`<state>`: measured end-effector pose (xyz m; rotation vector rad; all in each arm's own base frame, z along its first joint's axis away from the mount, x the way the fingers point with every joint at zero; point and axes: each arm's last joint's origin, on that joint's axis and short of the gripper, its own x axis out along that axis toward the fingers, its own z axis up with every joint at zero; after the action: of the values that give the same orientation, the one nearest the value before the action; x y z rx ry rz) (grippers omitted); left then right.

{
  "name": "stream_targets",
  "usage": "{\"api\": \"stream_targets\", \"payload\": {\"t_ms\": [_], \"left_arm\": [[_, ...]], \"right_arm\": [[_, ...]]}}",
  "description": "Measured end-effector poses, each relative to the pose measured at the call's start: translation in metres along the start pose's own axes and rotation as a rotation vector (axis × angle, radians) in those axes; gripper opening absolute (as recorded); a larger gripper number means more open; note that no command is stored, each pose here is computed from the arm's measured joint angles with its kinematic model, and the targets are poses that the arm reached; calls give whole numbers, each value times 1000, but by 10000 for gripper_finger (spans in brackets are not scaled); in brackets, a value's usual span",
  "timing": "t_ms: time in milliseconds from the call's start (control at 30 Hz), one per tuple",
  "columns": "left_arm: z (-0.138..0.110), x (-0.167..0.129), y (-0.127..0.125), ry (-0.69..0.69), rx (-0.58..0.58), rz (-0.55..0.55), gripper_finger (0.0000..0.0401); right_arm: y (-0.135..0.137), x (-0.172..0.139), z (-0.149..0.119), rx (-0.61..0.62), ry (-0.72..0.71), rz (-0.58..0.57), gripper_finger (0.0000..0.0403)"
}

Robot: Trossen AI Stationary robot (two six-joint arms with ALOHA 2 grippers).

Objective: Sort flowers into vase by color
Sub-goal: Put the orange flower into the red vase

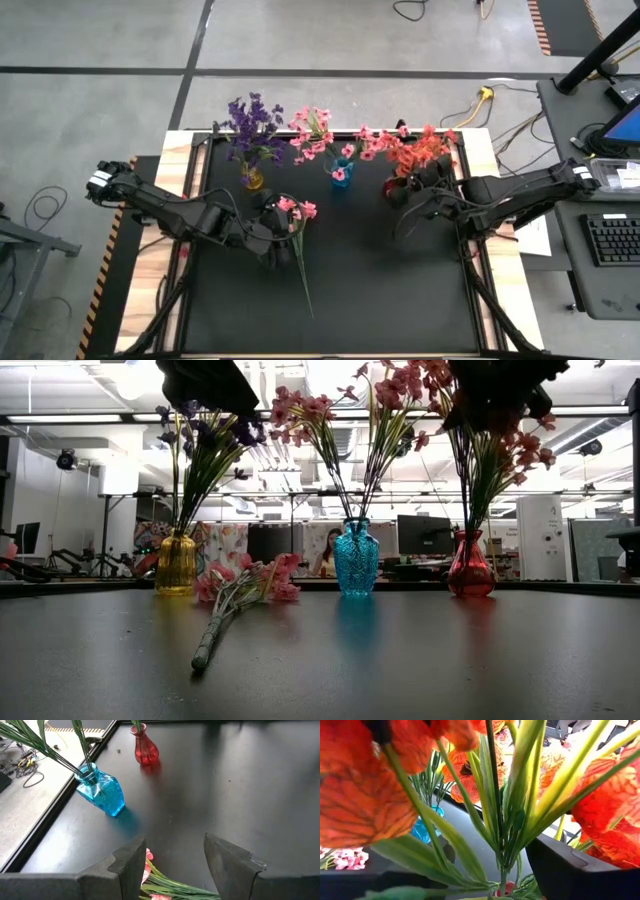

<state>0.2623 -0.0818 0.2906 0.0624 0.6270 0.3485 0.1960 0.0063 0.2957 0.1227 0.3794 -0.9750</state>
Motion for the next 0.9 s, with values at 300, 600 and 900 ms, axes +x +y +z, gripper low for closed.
{"api": "stream_targets", "payload": {"t_ms": [300, 600, 900], "left_arm": [[0, 0, 0, 0, 0, 0, 186], [0, 0, 0, -1, -1, 1, 186], [0, 0, 0, -1, -1, 1, 187]], "right_arm": [[-3, 3, 3, 8, 2, -24, 201], [-7, 9, 2, 10, 17, -54, 194], [-10, 14, -1, 7, 48, -53, 194]]}}
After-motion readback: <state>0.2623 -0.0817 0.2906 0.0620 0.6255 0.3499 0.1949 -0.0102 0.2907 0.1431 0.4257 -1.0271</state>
